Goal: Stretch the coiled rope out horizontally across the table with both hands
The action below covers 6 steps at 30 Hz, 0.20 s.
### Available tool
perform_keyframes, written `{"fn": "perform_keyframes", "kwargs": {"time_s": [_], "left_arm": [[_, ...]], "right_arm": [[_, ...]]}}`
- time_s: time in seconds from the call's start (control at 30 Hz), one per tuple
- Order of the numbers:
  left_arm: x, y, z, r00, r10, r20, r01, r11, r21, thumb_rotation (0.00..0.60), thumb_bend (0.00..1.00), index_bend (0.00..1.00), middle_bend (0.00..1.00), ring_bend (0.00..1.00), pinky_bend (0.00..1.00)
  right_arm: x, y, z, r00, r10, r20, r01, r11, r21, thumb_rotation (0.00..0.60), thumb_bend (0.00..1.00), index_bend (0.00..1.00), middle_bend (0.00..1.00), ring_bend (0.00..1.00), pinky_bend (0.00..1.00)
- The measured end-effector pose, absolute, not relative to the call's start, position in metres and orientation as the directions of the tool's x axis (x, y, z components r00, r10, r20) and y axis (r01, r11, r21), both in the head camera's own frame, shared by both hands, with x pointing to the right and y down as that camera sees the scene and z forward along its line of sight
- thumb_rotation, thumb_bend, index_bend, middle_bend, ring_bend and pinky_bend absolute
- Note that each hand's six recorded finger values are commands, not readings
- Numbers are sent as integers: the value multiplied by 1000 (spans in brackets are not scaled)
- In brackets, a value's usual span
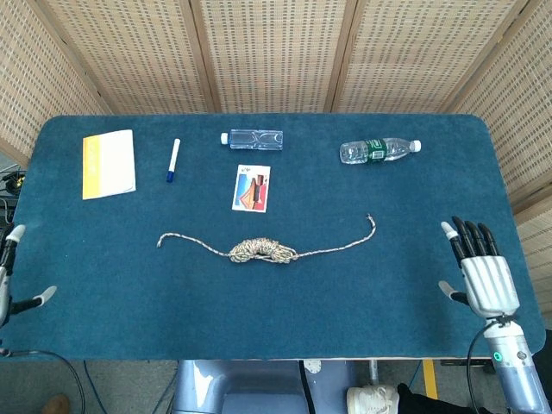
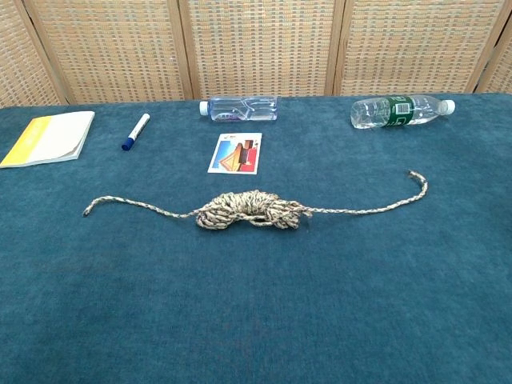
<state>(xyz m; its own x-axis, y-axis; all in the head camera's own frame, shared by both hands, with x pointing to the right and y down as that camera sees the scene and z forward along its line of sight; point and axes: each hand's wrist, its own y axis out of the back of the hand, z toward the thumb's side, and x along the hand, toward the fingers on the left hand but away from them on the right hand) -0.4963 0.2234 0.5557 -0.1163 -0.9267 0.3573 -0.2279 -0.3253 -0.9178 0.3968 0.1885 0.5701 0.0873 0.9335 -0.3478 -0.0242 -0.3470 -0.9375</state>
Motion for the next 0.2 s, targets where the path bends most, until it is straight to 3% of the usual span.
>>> {"fn": "perform_keyframes", "kwargs": {"time_s": [0.2], "left_arm": [[-500, 251, 545, -139, -904, 403, -218, -369, -903, 600, 0, 0, 0, 0, 0]], "right_arm": [[399, 210, 561, 72, 945, -319, -20, -318, -948, 600, 0, 0, 0, 0, 0]]}}
